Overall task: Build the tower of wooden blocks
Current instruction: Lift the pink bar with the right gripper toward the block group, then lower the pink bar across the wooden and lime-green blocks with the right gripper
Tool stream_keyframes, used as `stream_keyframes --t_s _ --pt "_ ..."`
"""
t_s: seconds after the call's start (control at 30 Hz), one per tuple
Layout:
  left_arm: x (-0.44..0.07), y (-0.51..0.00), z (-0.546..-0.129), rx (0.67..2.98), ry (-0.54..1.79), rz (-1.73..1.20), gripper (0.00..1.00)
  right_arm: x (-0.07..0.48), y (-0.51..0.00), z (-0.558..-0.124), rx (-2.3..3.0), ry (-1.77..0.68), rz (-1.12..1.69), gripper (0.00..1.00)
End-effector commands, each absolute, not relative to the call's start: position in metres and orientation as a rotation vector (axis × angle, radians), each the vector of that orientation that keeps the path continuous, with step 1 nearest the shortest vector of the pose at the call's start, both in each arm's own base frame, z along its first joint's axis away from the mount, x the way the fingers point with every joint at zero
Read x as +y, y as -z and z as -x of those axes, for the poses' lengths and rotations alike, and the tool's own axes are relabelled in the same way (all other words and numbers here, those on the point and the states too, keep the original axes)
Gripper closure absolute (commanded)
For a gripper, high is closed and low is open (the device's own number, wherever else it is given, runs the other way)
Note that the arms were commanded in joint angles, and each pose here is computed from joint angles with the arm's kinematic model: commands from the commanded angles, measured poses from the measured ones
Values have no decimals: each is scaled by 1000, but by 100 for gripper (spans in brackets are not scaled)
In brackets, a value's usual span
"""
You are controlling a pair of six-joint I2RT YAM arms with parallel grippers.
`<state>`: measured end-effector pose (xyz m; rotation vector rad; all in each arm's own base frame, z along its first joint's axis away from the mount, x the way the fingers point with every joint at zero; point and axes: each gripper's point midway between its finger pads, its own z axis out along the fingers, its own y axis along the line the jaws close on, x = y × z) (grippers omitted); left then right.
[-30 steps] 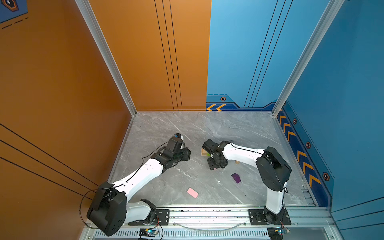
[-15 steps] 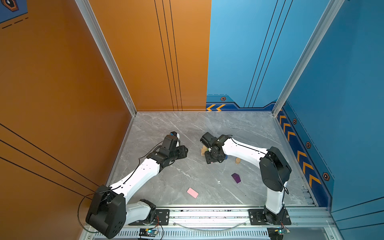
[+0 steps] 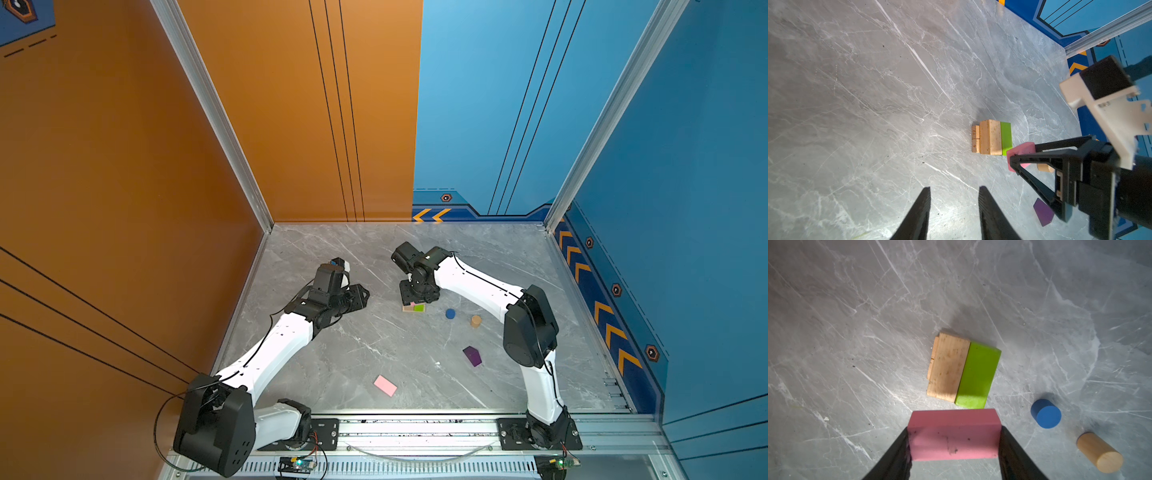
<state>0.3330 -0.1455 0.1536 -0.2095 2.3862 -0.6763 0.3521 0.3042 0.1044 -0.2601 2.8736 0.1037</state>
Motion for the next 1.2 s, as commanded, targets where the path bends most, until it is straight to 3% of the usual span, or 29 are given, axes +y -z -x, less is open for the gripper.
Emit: stream_keyframes --t_s 0.0,1.17 --pt "-147 -158 -336 2400 716 189 60 296 -105 -358 2895 -49 172 39" --pt "-125 -153 -345 2409 705 240 60 295 -89 -389 2891 10 18 37"
